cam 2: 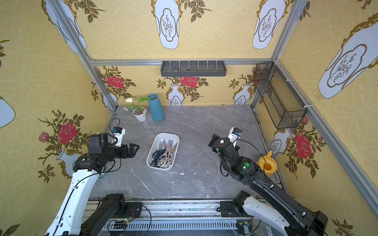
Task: Put the scissors into the storage box
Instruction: Reset both arms
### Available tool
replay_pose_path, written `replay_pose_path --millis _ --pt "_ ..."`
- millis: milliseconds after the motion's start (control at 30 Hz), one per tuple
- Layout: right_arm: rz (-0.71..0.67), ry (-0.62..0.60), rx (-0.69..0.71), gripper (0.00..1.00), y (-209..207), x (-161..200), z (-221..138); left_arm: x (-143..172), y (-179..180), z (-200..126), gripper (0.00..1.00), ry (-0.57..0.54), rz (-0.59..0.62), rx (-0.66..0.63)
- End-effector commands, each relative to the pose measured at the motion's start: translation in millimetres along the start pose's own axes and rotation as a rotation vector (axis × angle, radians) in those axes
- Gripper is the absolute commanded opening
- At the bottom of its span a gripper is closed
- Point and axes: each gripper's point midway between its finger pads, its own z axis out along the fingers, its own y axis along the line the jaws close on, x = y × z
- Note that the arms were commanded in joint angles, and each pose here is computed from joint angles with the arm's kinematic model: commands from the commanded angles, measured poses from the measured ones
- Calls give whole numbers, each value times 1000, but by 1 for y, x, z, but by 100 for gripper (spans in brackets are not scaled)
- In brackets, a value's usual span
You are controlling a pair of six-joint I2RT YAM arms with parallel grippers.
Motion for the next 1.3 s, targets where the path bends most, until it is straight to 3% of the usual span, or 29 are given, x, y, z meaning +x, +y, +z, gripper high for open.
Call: replay_pose_path --millis 0,67,133,267,333,433,500,733,1000,1267 --pt "32 -38 82 97 -21 -3 -2 -7 14 1 100 -50 7 -45" --pt "-32 21 33 97 -13 8 1 -3 16 3 100 -31 -11 -47" --pt "-10 51 72 97 -21 16 2 0 21 6 100 -28 -18 -64" --pt "-81 71 79 97 -26 30 11 6 52 14 100 -22 -108 -197" --pt "-253 66 11 97 -16 38 20 3 58 24 100 -50 -125 -192" --pt "-489 -18 20 97 -21 33 40 -7 69 37 100 -90 -143 -213" --pt "-557 -69 -13 97 -31 27 58 -9 76 49 100 -101 -152 -222" --pt "-424 -141 -27 97 -112 7 106 -21 86 73 100 -179 -141 -219" --pt "-461 -135 -36 97 -127 15 140 -10 89 82 100 -167 -104 -225" --pt "-359 -203 -58 97 -159 24 136 8 87 75 100 -155 -60 -242"
